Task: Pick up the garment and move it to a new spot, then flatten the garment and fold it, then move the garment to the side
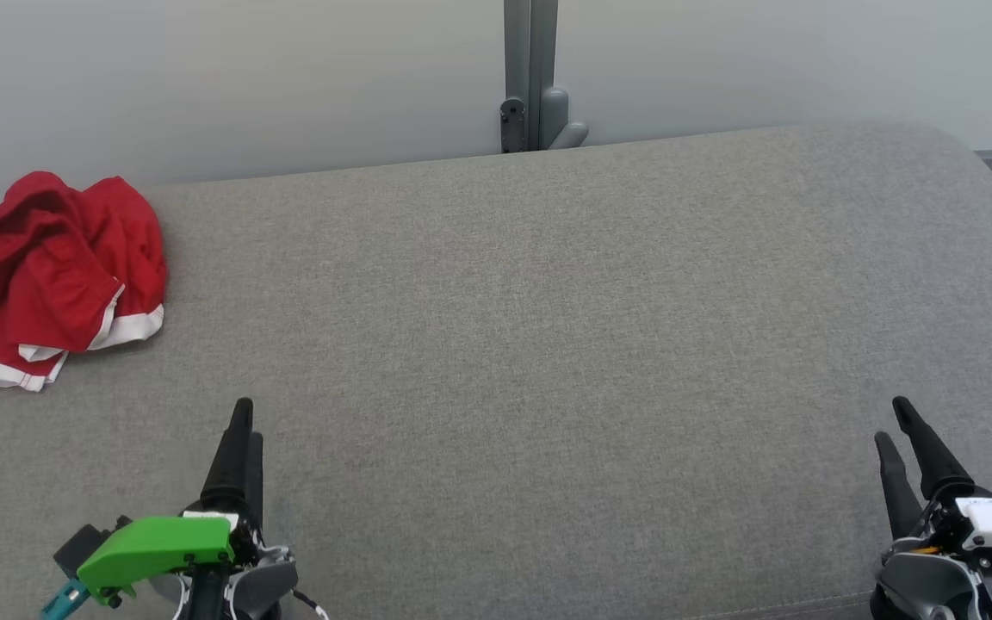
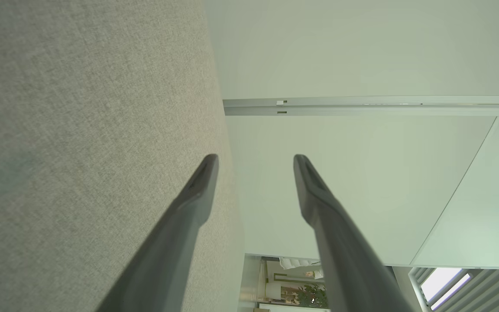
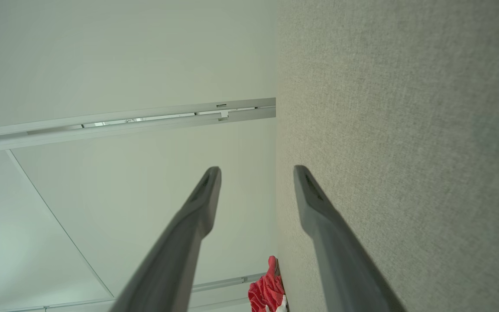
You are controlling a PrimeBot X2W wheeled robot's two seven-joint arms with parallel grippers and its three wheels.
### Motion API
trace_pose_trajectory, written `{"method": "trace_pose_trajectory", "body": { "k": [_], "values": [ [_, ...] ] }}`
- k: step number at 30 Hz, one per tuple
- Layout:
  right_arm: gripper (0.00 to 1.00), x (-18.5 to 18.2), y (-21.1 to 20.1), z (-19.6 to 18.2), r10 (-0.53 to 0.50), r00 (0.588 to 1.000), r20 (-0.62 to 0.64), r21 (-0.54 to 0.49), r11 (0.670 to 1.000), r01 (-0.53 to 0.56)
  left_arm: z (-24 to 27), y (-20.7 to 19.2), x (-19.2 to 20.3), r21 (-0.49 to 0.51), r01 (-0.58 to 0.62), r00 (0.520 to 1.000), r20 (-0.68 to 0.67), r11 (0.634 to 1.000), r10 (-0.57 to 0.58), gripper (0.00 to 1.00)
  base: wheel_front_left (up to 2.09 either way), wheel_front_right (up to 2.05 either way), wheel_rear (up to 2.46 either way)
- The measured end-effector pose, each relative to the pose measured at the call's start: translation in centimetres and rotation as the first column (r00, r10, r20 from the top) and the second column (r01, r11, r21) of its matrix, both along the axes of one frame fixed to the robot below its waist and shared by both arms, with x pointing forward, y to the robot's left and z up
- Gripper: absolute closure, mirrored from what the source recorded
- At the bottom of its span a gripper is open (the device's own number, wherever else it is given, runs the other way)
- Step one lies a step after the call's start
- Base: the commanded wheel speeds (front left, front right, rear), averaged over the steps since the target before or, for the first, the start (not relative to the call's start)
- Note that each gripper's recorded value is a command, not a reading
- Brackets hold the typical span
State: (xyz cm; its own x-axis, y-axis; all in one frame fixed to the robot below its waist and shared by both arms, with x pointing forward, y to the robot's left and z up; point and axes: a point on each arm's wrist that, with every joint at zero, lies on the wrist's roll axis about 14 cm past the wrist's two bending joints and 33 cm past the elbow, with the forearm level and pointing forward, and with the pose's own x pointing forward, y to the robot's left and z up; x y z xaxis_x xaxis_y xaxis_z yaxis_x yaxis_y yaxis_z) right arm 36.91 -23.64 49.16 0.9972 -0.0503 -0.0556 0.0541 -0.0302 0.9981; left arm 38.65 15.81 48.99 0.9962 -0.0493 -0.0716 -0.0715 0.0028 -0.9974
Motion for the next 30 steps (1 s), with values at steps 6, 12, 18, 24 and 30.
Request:
{"method": "trace_pose_trajectory", "body": {
  "k": [6,12,18,24,30],
  "values": [
    [0.00,-0.4,0.6,-0.9,-0.003,1.000,-0.028,0.004,1.000,0.003,-0.9,-0.1,-0.6,0.004,-0.004,1.000,-0.026,1.000,0.004,0.00,0.00,0.00,0.00],
    [0.00,-0.3,1.0,-0.7,-0.010,1.000,-0.026,-0.031,0.999,0.009,-0.4,-0.1,-0.7,0.028,-0.012,1.000,-0.008,1.000,0.013,0.00,0.00,0.00,0.00],
    [0.00,-0.2,1.2,-0.3,-0.017,1.000,-0.021,-0.101,0.995,0.015,0.1,-0.1,-0.8,0.093,-0.018,1.000,0.013,0.996,0.016,0.00,0.00,0.00,0.00],
    [0.00,0.0,1.3,0.5,-0.021,1.000,-0.004,-0.195,0.981,0.020,1.2,-0.2,-0.7,0.201,-0.016,0.999,0.046,0.979,0.007,0.00,0.00,0.00,0.00],
    [0.00,0.1,1.7,1.4,-0.010,1.000,0.013,-0.316,0.949,0.013,1.8,-0.5,-0.7,0.306,-0.015,0.998,0.063,0.952,-0.005,0.00,0.00,0.00,0.00]
  ]
}}
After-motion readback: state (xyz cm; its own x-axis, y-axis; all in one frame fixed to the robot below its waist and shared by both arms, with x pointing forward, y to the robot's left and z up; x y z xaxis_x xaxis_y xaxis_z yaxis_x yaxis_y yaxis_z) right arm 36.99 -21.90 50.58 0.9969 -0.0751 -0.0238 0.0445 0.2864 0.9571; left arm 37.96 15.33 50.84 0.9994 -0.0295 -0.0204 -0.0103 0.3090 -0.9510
